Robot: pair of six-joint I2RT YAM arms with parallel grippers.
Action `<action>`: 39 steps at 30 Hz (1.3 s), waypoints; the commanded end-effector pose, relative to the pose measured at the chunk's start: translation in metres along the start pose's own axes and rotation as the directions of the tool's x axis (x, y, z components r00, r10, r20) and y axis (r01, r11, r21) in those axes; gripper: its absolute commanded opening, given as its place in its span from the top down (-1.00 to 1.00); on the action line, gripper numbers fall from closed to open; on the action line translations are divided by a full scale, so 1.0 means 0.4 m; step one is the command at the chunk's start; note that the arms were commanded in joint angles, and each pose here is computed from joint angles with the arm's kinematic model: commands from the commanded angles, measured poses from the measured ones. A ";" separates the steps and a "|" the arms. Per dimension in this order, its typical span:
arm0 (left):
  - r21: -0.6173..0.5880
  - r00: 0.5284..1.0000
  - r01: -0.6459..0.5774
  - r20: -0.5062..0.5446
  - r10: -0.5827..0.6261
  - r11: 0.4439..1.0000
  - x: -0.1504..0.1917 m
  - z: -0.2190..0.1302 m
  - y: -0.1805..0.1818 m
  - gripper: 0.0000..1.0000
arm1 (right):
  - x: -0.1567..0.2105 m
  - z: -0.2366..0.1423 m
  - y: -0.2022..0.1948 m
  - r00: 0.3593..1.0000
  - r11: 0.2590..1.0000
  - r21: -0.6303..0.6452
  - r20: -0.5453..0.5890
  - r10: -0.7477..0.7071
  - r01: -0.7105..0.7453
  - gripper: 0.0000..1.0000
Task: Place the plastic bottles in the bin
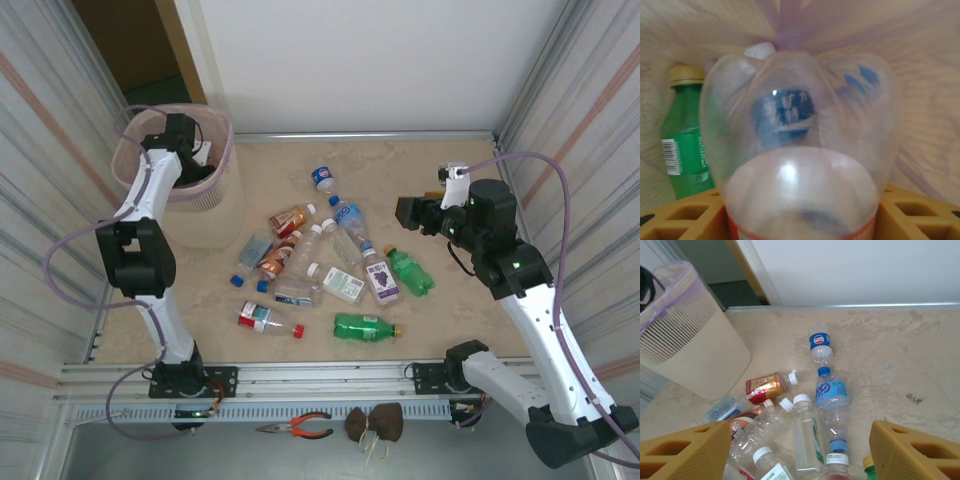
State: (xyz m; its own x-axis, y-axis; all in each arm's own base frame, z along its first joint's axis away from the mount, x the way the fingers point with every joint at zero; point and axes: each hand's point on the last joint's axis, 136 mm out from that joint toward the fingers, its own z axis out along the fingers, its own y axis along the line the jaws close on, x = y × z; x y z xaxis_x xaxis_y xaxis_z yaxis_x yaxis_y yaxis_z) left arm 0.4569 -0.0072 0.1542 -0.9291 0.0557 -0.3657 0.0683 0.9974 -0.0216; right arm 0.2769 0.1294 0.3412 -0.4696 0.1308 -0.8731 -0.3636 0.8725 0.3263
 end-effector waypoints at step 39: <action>0.072 0.941 -0.005 0.339 -0.020 0.997 -0.022 -0.388 -0.046 -0.58 | 0.008 0.401 0.044 0.962 0.989 -0.051 -0.231 -0.146 0.138 -0.45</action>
State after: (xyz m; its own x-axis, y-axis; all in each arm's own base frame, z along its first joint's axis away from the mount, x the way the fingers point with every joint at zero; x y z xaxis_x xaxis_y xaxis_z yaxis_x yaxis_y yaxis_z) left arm 0.4237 -0.0156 0.2869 -0.7631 0.0398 -0.6451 0.0968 0.9939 -0.0531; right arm 0.3816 0.2056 0.2771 -0.6372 -0.0629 -0.7681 -0.4207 0.8634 0.2783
